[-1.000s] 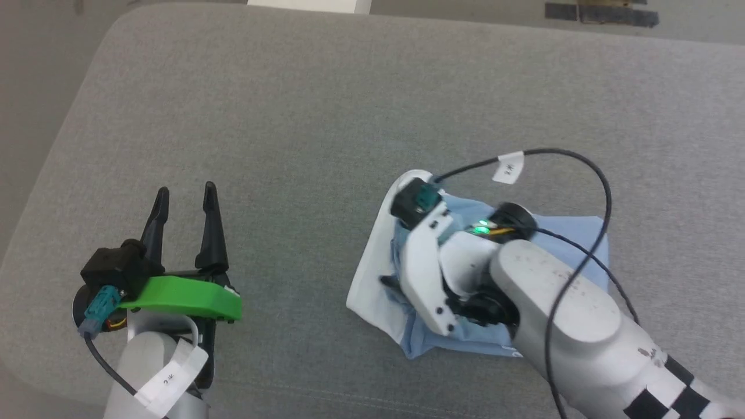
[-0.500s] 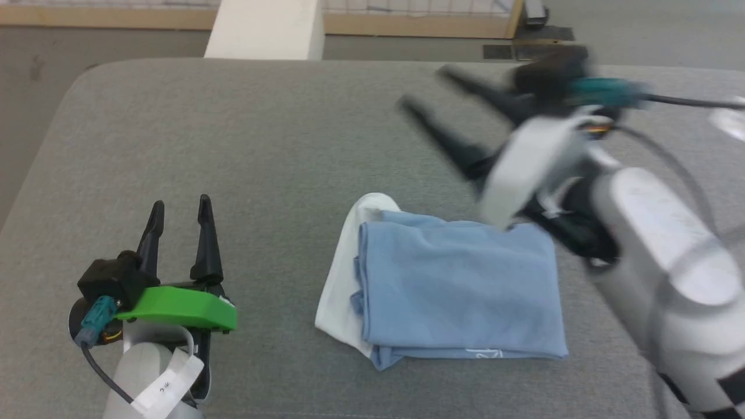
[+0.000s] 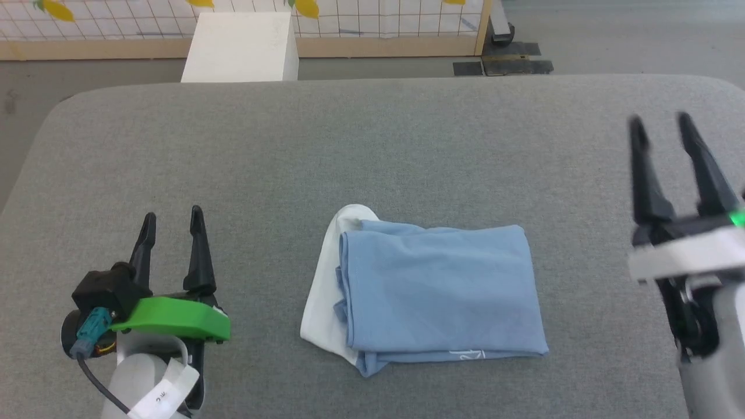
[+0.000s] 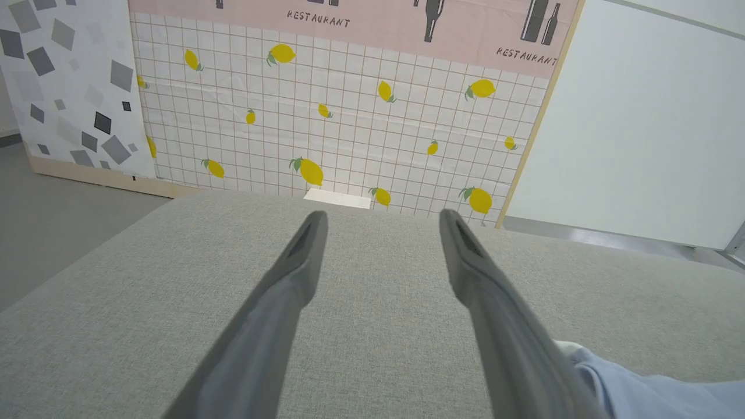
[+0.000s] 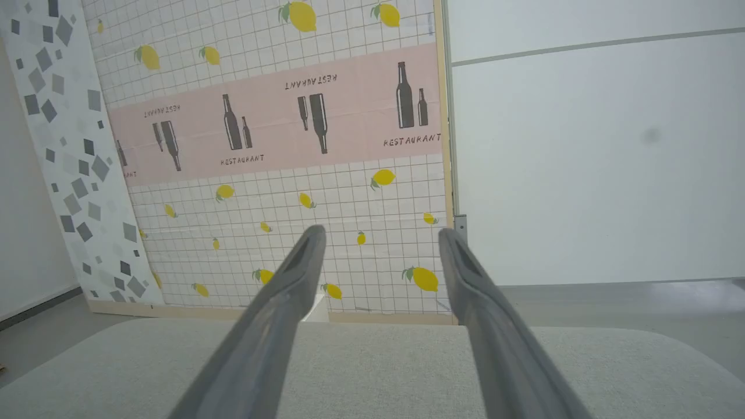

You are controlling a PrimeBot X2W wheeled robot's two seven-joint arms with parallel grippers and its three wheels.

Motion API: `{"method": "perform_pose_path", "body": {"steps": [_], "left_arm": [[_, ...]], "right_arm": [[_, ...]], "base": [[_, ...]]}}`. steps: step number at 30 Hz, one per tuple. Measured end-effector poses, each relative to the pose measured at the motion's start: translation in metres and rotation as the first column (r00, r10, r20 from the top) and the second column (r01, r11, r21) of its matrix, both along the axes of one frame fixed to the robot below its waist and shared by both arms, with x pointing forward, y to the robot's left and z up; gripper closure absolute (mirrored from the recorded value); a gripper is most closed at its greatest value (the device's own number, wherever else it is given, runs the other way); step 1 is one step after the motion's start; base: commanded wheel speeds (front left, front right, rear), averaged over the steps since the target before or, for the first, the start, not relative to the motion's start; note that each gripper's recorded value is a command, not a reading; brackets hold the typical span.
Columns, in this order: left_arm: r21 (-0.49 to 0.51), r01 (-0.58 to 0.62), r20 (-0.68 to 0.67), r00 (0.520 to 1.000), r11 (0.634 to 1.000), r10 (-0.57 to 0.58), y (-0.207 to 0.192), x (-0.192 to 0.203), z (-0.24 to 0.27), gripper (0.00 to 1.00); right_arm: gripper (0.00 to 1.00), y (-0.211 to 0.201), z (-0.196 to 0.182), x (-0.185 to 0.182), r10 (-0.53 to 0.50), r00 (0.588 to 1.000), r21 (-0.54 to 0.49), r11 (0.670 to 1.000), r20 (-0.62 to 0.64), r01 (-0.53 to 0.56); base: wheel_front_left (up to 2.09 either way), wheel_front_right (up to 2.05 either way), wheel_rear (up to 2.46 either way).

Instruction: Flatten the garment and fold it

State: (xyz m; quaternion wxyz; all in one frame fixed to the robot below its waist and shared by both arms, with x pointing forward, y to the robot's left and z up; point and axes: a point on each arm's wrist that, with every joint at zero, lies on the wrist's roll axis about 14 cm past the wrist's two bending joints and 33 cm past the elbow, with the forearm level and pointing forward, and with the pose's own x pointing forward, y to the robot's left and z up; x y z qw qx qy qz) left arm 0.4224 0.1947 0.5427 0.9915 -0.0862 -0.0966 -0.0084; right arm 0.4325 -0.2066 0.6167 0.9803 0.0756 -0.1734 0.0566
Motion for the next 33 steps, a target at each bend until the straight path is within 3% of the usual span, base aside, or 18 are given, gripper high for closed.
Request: {"method": "perform_pose_path", "body": {"steps": [4,10,17,21,24,28,33], "left_arm": [[0.008,0.000,-0.012,1.000,1.000,0.000,0.000,-0.002,-0.004,0.00],[0.035,0.008,-0.033,0.999,0.999,-0.007,-0.003,-0.002,-0.011,0.00],[0.035,0.011,-0.041,0.999,0.999,-0.009,-0.004,-0.001,-0.013,0.00],[0.037,0.012,-0.048,0.999,0.999,-0.010,-0.005,-0.001,-0.016,0.00],[0.036,0.010,-0.055,0.998,0.999,-0.008,-0.004,-0.001,-0.018,0.00],[0.035,0.008,-0.073,0.997,0.999,-0.006,-0.003,0.000,-0.025,0.00],[0.033,0.013,-0.101,0.995,0.999,-0.009,-0.004,0.001,-0.035,0.00]], "right_arm": [[0.00,-0.019,-0.025,-0.014,-0.089,0.995,0.010,0.996,-0.043,0.089],[0.00,-0.028,-0.070,-0.030,-0.139,0.977,0.007,0.990,-0.163,0.142],[0.00,-0.028,-0.078,-0.030,-0.143,0.971,0.002,0.989,-0.192,0.146],[0.00,-0.013,-0.092,-0.021,-0.080,0.949,-0.033,0.997,-0.305,0.073],[0.00,0.007,-0.115,-0.013,0.003,0.880,-0.053,0.998,-0.476,-0.032],[0.00,0.034,-0.154,-0.017,0.075,0.681,-0.076,0.979,-0.728,-0.189],[0.00,0.045,-0.184,-0.020,0.034,0.454,-0.125,0.941,-0.890,-0.314]], "base": [[0.00,0.00,0.00],[0.00,0.00,0.00],[0.00,0.00,0.00],[0.00,0.00,0.00],[0.00,0.00,0.00],[0.00,0.00,0.00],[0.00,0.00,0.00]]}}
